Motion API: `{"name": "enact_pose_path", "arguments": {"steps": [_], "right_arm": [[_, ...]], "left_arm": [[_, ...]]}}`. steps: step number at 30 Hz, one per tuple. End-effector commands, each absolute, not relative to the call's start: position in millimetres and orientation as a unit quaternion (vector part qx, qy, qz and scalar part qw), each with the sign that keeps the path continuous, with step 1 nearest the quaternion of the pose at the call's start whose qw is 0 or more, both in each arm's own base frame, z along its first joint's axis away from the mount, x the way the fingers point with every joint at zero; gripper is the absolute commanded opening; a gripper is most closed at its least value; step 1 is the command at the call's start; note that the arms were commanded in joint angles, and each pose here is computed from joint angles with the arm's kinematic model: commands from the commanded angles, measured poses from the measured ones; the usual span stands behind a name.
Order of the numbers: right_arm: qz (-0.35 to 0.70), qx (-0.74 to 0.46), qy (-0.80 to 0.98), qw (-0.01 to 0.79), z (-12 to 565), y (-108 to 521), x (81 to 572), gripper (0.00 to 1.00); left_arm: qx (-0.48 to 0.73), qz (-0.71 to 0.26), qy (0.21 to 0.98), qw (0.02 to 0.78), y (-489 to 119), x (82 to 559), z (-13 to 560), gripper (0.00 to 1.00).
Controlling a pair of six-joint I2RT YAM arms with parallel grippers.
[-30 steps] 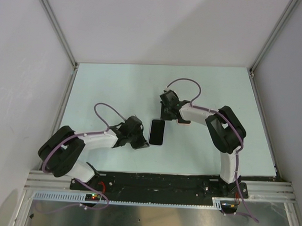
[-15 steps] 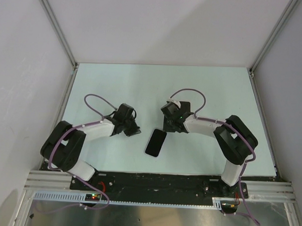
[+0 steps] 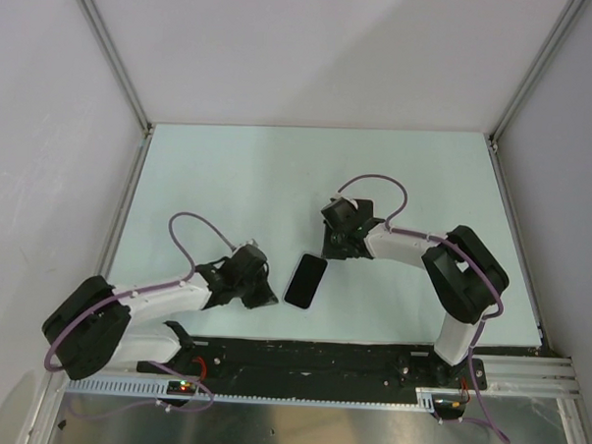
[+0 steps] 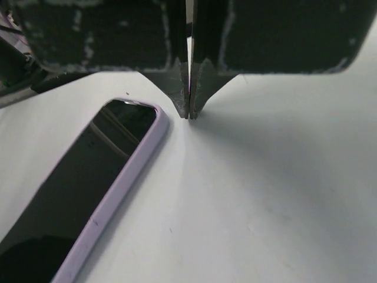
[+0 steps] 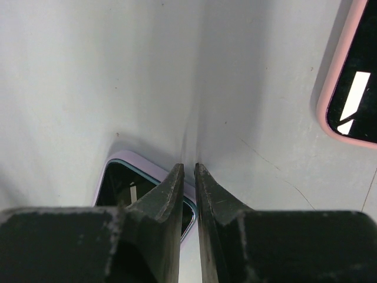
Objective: Put the phone into the phone case
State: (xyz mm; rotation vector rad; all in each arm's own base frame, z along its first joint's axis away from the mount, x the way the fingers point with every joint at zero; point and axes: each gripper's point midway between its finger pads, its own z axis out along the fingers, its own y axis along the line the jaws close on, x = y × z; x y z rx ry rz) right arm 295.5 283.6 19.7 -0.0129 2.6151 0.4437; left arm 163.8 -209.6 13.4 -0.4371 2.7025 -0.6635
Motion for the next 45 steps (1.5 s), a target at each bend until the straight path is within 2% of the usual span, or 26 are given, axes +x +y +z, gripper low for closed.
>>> {"name": "enact_pose_path", "arguments": {"steps": [1, 8, 14, 36, 45], "right_arm": [[0.130, -0.021, 0.973, 0.190, -4, 268, 277, 0.19], [0.135, -0.023, 0.971, 0.194, 0, 268, 281, 0.19], [0.135, -0.029, 0.971, 0.193, 4, 268, 278, 0.19], [0.106, -0.016, 0.977, 0.186, -2, 255, 266, 0.18], [0.107, -0.007, 0.978, 0.180, -7, 248, 253, 0.18]], "left_arm": [[-0.150, -0.228, 0.951, 0.145, -225, 151, 11, 0.00], [-0.129, -0.234, 0.954, 0.132, -247, 146, 14, 0.00], [-0.134, -0.224, 0.955, 0.138, -251, 160, 14, 0.00], [-0.162, -0.199, 0.943, 0.210, -234, 298, 35, 0.00], [-0.167, -0.191, 0.941, 0.223, -223, 337, 45, 0.00]]}}
